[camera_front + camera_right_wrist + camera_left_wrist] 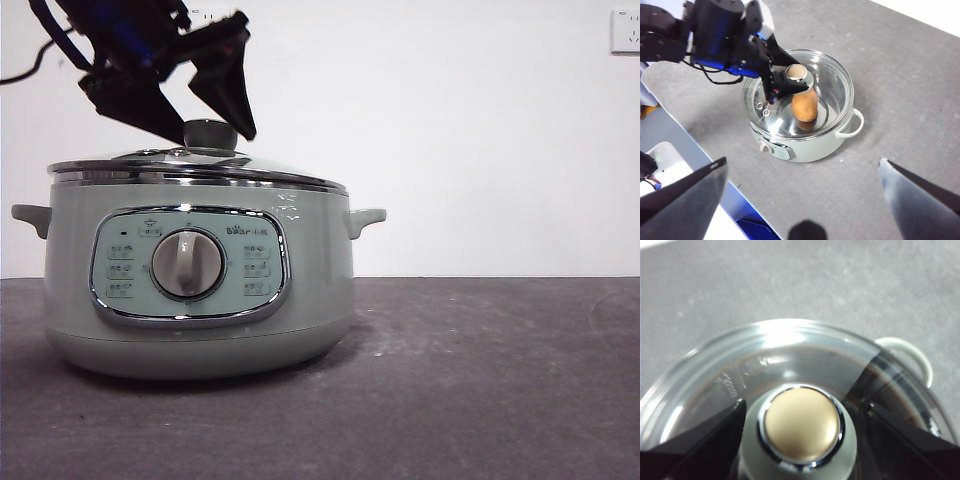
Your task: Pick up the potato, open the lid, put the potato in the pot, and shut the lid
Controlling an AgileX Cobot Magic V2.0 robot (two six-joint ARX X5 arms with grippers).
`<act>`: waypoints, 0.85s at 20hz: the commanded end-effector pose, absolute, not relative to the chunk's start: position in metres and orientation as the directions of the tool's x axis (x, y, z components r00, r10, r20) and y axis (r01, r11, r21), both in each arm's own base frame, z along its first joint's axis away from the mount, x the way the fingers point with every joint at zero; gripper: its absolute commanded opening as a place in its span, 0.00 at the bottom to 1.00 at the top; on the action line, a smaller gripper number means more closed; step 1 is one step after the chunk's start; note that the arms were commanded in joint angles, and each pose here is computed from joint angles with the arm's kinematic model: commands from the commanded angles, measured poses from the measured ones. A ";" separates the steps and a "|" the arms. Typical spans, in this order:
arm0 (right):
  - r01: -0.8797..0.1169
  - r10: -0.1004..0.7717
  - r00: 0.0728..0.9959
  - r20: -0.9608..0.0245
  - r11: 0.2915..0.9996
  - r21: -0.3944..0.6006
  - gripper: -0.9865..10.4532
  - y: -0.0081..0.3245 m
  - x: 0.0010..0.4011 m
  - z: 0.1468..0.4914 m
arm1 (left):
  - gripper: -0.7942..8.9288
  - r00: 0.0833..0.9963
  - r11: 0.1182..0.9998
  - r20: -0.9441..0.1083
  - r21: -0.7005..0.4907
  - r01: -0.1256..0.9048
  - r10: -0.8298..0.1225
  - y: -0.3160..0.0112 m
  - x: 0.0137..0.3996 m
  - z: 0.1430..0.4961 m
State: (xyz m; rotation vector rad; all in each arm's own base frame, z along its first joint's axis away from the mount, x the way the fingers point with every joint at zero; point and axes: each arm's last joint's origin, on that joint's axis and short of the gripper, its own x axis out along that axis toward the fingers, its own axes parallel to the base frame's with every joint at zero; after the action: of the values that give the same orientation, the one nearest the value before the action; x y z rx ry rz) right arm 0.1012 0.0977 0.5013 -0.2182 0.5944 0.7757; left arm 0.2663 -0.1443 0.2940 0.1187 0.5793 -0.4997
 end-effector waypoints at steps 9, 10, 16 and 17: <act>-0.658 0.502 0.613 -0.610 0.752 -0.042 0.14 0.091 0.098 0.482 | 0.24 0.708 0.777 -0.330 -0.175 0.605 -0.625 -0.101 0.167 0.374; -0.638 0.487 0.636 -0.598 0.768 -0.054 0.10 0.090 0.099 0.476 | 0.10 0.694 0.762 -0.325 -0.181 0.622 -0.643 -0.098 0.160 0.376; -0.620 0.545 0.703 -0.458 0.785 -0.017 0.08 0.091 0.099 0.423 | 0.07 0.676 0.740 -0.339 -0.100 0.665 -0.654 -0.099 0.143 0.378; -0.617 0.551 0.710 -0.439 0.787 -0.010 0.08 0.092 0.100 0.411 | 0.07 0.693 0.756 -0.346 -0.081 0.650 -0.633 -0.101 0.141 0.377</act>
State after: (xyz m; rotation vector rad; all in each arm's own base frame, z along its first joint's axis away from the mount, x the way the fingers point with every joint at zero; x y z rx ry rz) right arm 0.0975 0.0890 0.4180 -0.1713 0.4185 0.6579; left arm 0.1412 -0.1004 0.3807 0.0255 0.3684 -0.7149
